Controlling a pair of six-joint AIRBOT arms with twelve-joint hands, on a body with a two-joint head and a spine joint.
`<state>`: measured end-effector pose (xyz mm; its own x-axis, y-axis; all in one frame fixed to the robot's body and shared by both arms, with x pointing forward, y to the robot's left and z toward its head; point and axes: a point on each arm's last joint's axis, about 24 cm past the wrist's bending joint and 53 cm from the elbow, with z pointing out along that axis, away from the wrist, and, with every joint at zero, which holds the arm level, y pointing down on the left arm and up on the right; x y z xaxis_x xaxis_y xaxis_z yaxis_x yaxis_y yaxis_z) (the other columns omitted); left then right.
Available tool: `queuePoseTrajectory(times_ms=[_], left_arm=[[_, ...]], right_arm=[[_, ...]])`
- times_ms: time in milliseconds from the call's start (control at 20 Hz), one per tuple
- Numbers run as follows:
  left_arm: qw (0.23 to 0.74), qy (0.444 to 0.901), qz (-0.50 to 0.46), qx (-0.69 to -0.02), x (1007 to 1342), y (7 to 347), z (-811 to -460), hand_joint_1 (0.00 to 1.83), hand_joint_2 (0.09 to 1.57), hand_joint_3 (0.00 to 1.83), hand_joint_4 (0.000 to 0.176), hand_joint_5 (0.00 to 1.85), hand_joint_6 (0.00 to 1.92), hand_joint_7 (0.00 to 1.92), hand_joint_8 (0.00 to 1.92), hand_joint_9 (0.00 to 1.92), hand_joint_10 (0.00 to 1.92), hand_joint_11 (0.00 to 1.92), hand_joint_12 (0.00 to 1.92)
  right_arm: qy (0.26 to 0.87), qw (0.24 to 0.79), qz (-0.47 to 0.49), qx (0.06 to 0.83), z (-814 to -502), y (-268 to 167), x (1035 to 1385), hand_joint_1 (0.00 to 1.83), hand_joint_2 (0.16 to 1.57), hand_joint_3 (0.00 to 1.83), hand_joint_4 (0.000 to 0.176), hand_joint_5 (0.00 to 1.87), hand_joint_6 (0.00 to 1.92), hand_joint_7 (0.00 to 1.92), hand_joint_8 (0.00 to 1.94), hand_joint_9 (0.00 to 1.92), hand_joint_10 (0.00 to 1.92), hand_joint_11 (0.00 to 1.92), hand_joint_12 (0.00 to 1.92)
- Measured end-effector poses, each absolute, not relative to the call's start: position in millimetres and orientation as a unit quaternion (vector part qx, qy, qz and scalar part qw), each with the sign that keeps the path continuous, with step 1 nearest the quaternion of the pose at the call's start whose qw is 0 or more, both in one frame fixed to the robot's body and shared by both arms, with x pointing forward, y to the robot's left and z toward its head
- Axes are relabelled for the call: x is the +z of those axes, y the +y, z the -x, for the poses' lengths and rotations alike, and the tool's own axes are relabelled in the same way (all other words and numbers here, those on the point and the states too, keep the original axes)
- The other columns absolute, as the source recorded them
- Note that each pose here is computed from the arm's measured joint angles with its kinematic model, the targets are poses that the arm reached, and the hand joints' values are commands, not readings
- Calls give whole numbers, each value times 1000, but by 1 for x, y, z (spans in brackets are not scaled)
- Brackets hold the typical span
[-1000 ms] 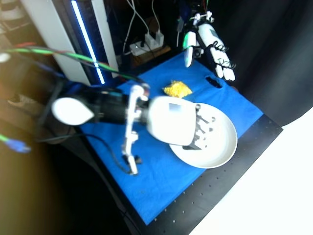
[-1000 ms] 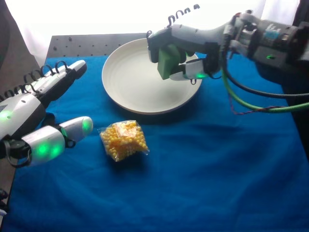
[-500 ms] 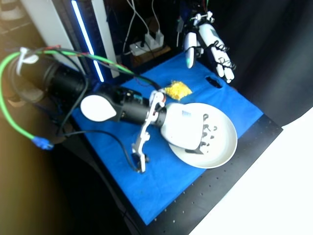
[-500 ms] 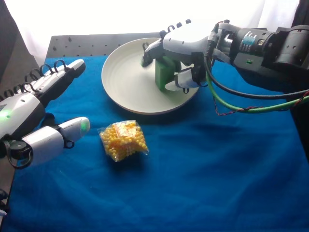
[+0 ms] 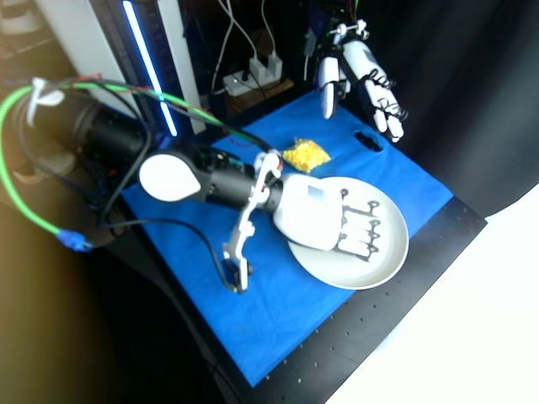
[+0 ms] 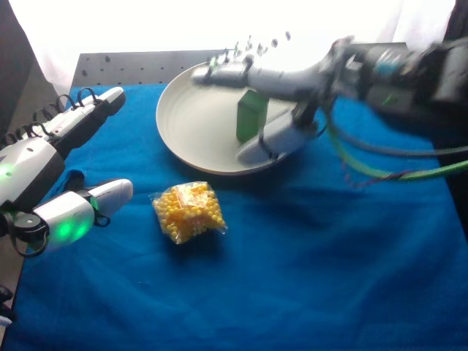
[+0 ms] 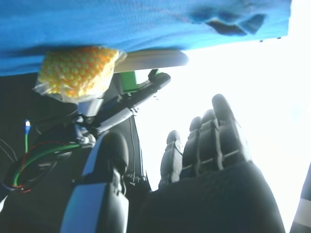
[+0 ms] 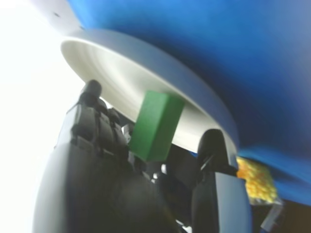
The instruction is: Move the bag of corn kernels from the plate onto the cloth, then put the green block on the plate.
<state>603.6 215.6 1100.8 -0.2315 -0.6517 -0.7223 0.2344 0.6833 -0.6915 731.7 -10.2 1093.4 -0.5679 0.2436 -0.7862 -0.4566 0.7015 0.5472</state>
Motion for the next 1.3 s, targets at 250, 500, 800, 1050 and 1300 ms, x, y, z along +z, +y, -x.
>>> queuePoseTrajectory(times_ms=[250, 500, 800, 1050, 1300], left_arm=[[604, 691, 157, -365, 1101, 219, -603, 598, 1311, 2, 170, 45, 0, 7, 0, 66, 1, 0, 373], [602, 694, 158, -363, 1102, 221, -600, 543, 1333, 2, 174, 39, 0, 8, 2, 57, 3, 0, 245], [633, 669, 128, -368, 1134, 226, -599, 594, 1336, 0, 162, 54, 1, 0, 0, 0, 0, 0, 0], [676, 640, 95, -353, 1172, 236, -595, 399, 1325, 0, 172, 0, 0, 0, 0, 0, 0, 0, 0], [719, 598, 56, -349, 1215, 235, -592, 391, 1333, 4, 155, 0, 0, 0, 0, 0, 0, 0, 0]], right_arm=[[726, 514, 79, 450, -714, -41, 1183, 524, 1033, 2, 123, 0, 0, 0, 0, 0, 0, 20, 10], [661, 536, 98, 515, -662, -72, 1237, 544, 1229, 59, 22, 0, 0, 0, 0, 0, 0, 0, 0], [674, 533, 35, 510, -629, -139, 1207, 418, 1237, 23, 69, 0, 0, 0, 0, 0, 0, 0, 0], [665, 566, 19, 486, -600, -182, 1215, 525, 1255, 18, 55, 0, 0, 0, 0, 0, 0, 0, 0], [614, 638, -13, 464, -577, -229, 1252, 362, 1239, 1, 18, 0, 0, 0, 0, 0, 0, 15, 10]])
